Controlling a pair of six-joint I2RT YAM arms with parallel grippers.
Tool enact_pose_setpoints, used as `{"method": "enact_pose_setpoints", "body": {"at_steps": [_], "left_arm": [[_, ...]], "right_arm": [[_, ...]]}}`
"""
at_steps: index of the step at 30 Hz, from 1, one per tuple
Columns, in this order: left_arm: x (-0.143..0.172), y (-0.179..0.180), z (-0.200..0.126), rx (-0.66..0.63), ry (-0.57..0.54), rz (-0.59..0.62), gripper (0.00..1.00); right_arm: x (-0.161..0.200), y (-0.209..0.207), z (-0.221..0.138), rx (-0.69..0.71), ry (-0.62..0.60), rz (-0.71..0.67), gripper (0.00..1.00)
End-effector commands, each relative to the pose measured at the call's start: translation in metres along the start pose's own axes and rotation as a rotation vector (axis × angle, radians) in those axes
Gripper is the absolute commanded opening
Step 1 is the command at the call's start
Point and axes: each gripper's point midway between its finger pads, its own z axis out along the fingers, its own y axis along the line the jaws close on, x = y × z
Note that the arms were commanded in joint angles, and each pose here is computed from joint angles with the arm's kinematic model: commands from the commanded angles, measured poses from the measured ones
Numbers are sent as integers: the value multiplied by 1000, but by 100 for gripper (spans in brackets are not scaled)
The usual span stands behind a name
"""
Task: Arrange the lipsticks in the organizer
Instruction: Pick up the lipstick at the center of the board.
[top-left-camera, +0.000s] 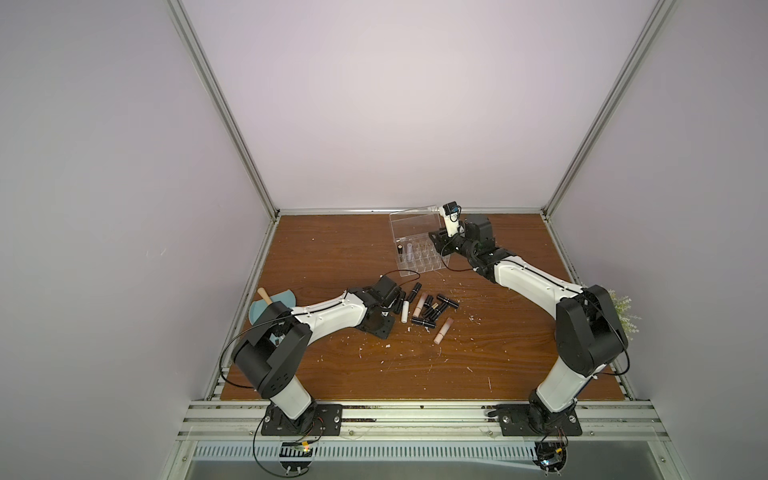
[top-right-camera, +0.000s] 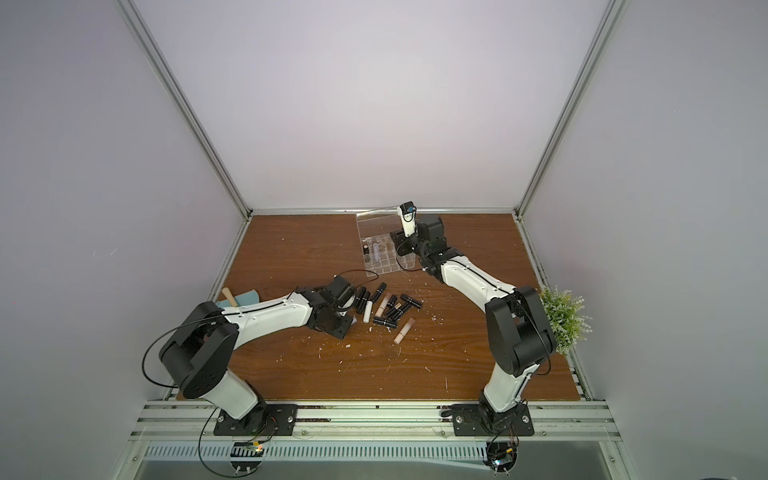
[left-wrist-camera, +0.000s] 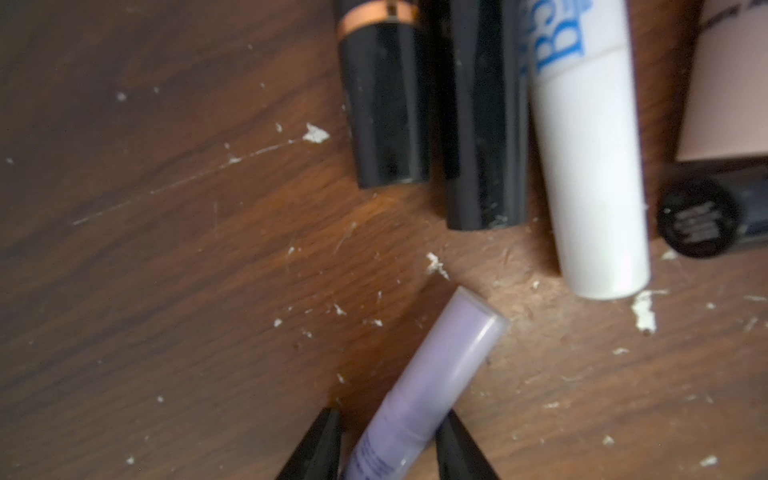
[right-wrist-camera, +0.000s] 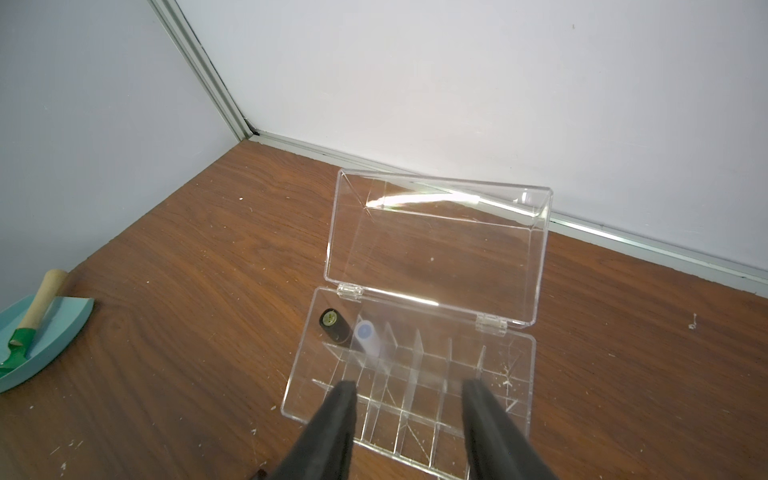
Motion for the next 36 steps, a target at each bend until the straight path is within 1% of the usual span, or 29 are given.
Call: {"method": "enact_pose_setpoints", "body": {"at_steps": [1, 9, 13, 19, 21, 25, 27, 30, 33, 36], "left_arm": [[6, -1, 3, -5, 28, 20, 40], [4, -2, -3, -1, 10, 24, 34], [-2, -3, -16, 11, -25, 27, 27], [-15, -5, -40, 26, -88, 29, 25], [-25, -7, -53, 37, -134, 27, 23], [-57, -9, -89, 40, -274, 23, 22], [-77, -10, -109, 43, -362, 19, 22], [-108, -16, -135, 75, -502, 15, 19], [-132, -20, -151, 94, -610, 0, 14], [-152, -23, -164, 120, -704, -16, 12]], "right_arm": [[-15, 3, -9, -22, -44, 12, 47], [-14, -1, -9, -18, -42, 15, 47], [-12, -3, -9, -15, -39, 18, 47], [-14, -4, -10, -15, -41, 18, 47], [-15, -4, -10, -16, -40, 18, 47], [-21, -2, -17, -47, -30, 20, 48], [-26, 3, -20, -97, -13, 25, 49], [-28, 11, -24, -177, 13, 40, 49], [-27, 20, -27, -251, 38, 54, 51], [-26, 33, -33, -366, 62, 84, 51]]}}
